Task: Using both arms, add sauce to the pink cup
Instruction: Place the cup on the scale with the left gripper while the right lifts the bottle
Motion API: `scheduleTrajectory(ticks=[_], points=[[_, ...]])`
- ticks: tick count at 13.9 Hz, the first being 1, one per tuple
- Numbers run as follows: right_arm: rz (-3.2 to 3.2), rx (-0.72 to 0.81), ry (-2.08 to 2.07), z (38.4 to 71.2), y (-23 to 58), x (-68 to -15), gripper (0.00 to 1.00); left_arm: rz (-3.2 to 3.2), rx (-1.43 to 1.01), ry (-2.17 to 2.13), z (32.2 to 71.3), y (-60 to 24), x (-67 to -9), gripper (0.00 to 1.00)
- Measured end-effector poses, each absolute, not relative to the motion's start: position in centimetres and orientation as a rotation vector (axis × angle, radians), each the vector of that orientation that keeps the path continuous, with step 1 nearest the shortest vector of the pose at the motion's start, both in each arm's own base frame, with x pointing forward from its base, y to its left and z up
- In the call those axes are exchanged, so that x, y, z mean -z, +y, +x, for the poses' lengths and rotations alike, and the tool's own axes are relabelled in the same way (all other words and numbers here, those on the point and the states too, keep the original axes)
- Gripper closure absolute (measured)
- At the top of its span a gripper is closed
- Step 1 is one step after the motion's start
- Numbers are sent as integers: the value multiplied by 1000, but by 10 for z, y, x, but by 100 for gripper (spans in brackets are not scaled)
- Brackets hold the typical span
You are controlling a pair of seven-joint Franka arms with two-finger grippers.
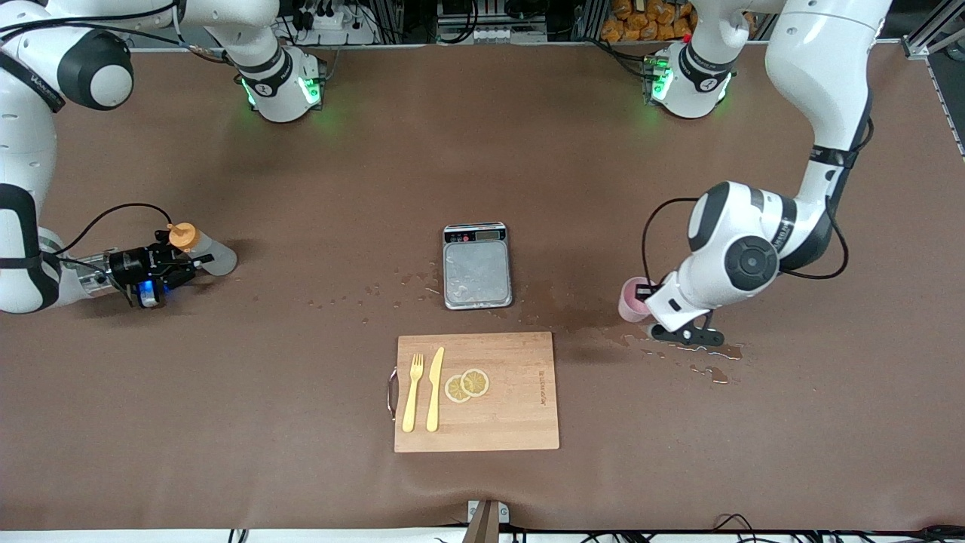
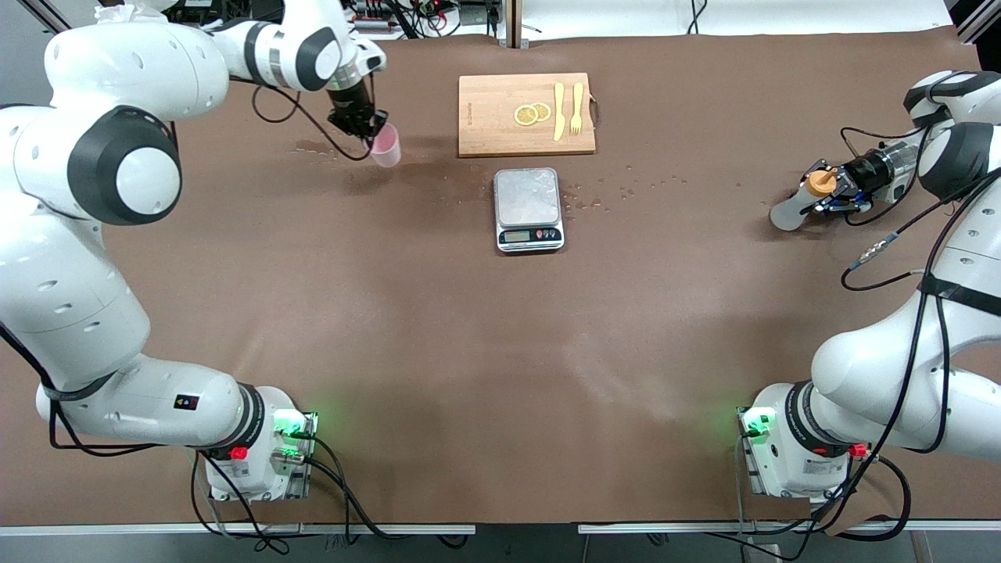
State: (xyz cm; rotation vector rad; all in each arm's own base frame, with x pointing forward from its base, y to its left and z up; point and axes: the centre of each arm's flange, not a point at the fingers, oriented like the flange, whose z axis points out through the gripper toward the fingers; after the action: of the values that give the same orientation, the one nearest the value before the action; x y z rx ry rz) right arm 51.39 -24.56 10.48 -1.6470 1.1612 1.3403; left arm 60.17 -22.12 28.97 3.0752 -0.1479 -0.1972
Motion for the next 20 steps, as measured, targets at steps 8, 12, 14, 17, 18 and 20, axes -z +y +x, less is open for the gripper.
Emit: scheduleTrajectory(ticks=[8,12,14,17,18,20], points=[[-1646,-1469,1278,549,-230,-160,60,3024,208,108,543,-382,-345,96],[-1661,-1517,1360,574,-206,-195,60,3019,245,175,517,-439,-334,96],[-1673,-1538,1424,592,-189,-217,60,3011,266,194,513,-457,-323,96],[-1689,-1553,1511,617,-166,-252,60,3008,298,168,505,-479,-303,96],[-1692,-1555,1536,622,-160,-262,60,3004,299,161,504,-483,-297,96],[-1695,-1566,1591,632,-148,-280,60,2984,272,156,503,-491,-291,96]])
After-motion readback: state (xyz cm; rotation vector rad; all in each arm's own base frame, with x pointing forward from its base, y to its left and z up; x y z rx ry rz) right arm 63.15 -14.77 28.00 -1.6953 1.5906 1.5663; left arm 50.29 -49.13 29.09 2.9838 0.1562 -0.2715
